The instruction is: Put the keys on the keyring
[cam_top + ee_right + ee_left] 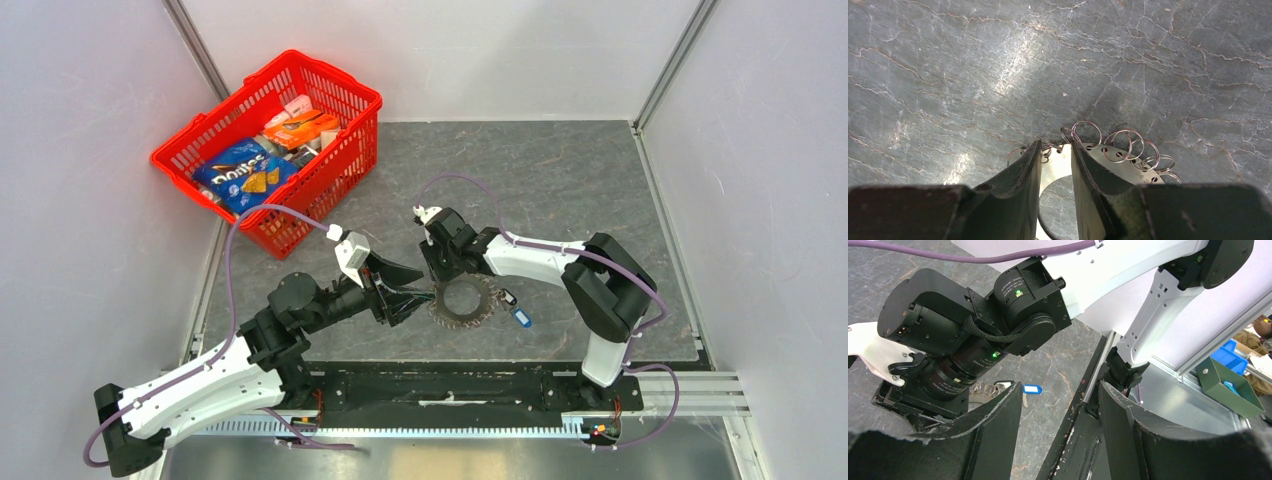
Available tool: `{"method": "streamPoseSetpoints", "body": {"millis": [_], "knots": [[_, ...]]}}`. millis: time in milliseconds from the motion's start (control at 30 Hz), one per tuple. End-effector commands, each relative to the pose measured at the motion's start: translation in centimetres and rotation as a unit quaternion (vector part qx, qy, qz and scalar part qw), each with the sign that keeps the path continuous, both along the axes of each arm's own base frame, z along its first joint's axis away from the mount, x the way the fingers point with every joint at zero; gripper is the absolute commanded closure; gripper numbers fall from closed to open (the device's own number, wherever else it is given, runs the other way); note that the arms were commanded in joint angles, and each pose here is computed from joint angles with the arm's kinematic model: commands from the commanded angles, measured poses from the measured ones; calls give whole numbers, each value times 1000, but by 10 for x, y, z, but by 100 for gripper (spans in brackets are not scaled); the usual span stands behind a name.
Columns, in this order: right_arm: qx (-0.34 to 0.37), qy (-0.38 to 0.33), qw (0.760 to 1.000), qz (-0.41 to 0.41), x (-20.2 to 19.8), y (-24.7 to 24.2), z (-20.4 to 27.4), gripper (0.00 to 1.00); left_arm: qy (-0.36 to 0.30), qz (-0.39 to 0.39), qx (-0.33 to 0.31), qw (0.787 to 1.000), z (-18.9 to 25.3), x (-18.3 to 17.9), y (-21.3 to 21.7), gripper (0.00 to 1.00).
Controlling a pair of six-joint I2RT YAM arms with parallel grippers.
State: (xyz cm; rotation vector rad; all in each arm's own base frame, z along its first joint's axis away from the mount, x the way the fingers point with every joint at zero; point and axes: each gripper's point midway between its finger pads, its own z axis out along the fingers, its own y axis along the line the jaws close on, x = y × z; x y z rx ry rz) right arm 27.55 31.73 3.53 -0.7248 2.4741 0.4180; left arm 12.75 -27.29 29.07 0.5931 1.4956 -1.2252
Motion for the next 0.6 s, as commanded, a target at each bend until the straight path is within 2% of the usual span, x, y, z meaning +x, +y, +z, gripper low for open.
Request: {"method": "streamPoseSetpoints", "body": {"millis": [0, 567], "knots": [[10, -17, 1000, 4, 9, 10, 11, 65, -24, 15, -7, 1000, 7, 5, 3, 36], [23, 20, 999, 37, -8, 16, 0, 59, -24, 14, -9, 1000, 8, 4, 4, 36]]}}
